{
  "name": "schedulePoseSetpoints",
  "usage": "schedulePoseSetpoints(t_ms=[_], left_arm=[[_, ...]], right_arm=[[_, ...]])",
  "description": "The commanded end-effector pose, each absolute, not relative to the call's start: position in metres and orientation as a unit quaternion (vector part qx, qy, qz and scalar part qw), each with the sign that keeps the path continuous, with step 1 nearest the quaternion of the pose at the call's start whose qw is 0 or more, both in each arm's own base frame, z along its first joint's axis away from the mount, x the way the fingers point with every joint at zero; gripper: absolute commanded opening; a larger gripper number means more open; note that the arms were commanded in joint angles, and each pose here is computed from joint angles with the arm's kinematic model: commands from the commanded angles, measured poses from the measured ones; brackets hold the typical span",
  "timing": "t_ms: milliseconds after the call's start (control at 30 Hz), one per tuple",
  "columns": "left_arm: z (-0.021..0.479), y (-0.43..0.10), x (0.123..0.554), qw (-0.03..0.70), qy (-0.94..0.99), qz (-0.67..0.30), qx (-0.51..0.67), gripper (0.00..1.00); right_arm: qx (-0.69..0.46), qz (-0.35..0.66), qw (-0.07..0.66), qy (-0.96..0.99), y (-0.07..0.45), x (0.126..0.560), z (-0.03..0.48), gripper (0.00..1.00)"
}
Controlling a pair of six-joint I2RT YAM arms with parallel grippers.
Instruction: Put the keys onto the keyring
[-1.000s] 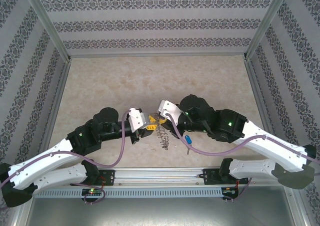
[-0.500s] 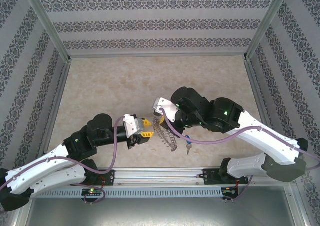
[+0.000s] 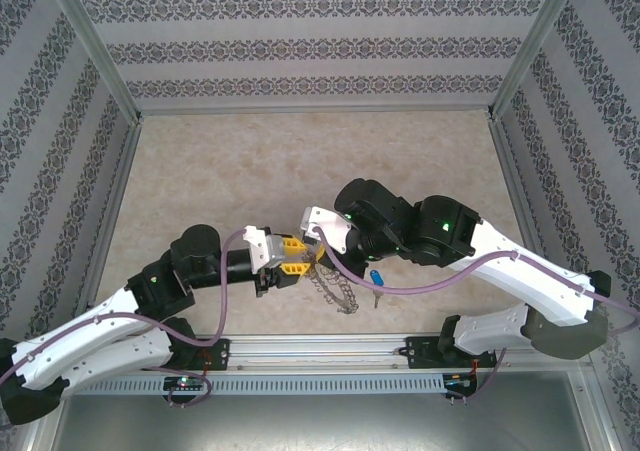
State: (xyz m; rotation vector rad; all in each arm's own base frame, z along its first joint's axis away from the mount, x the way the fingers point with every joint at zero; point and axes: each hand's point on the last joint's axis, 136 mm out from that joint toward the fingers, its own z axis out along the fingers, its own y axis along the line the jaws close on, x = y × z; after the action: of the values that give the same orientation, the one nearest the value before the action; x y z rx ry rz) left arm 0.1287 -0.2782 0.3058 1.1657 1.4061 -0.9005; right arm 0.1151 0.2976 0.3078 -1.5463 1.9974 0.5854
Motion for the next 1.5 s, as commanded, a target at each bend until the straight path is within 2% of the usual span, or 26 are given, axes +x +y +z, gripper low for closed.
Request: schedulePoseSetpoints(t_ms=[0, 167, 400, 433, 500, 600, 667, 767, 900, 1000, 1267, 1467], left_arm=[[0.322, -0.280, 0.125, 0.526, 0.574, -0.395, 0.488, 0.34], [0.327, -0.281, 0.127, 0.531, 0.572, -0.396, 0.484, 0.33], [0.330, -0.282, 0.128, 0.531, 0.573, -0.395, 0.483, 0.23], [0.331, -0.282, 0.128, 0.531, 0.573, -0.395, 0.483, 0.22], [0.330, -0.283, 0.130, 0.529, 0.576, -0.393, 0.483, 0.12], [0.328, -0.285, 0.130, 0.522, 0.581, -0.393, 0.485, 0.08], [0.328, -0.286, 0.130, 0.518, 0.581, -0.394, 0.488, 0.00], [0.329, -0.287, 0.128, 0.516, 0.579, -0.397, 0.491, 0.00], [0.333, -0.283, 0.128, 0.529, 0.575, -0.397, 0.482, 0.00], [0.336, -0.281, 0.124, 0.534, 0.564, -0.408, 0.480, 0.00], [0.346, -0.277, 0.117, 0.543, 0.540, -0.435, 0.474, 0.00], [0.351, -0.277, 0.117, 0.545, 0.532, -0.450, 0.466, 0.00]], right_arm=[[-0.586, 0.239, 0.290, 0.718, 0.305, 0.109, 0.325, 0.00], [-0.593, 0.242, 0.287, 0.712, 0.305, 0.105, 0.322, 0.00], [-0.598, 0.250, 0.289, 0.705, 0.307, 0.103, 0.322, 0.00], [-0.599, 0.251, 0.289, 0.704, 0.308, 0.102, 0.322, 0.00], [-0.598, 0.254, 0.294, 0.701, 0.309, 0.102, 0.325, 0.00], [-0.598, 0.258, 0.302, 0.696, 0.310, 0.102, 0.328, 0.00], [-0.599, 0.261, 0.304, 0.693, 0.311, 0.100, 0.328, 0.00], [-0.602, 0.263, 0.306, 0.689, 0.311, 0.098, 0.327, 0.00], [-0.596, 0.267, 0.321, 0.686, 0.308, 0.097, 0.326, 0.24], [-0.576, 0.266, 0.343, 0.693, 0.301, 0.102, 0.323, 0.37], [-0.502, 0.328, 0.419, 0.682, 0.274, 0.110, 0.338, 0.45], [-0.493, 0.346, 0.447, 0.661, 0.265, 0.108, 0.335, 0.45]])
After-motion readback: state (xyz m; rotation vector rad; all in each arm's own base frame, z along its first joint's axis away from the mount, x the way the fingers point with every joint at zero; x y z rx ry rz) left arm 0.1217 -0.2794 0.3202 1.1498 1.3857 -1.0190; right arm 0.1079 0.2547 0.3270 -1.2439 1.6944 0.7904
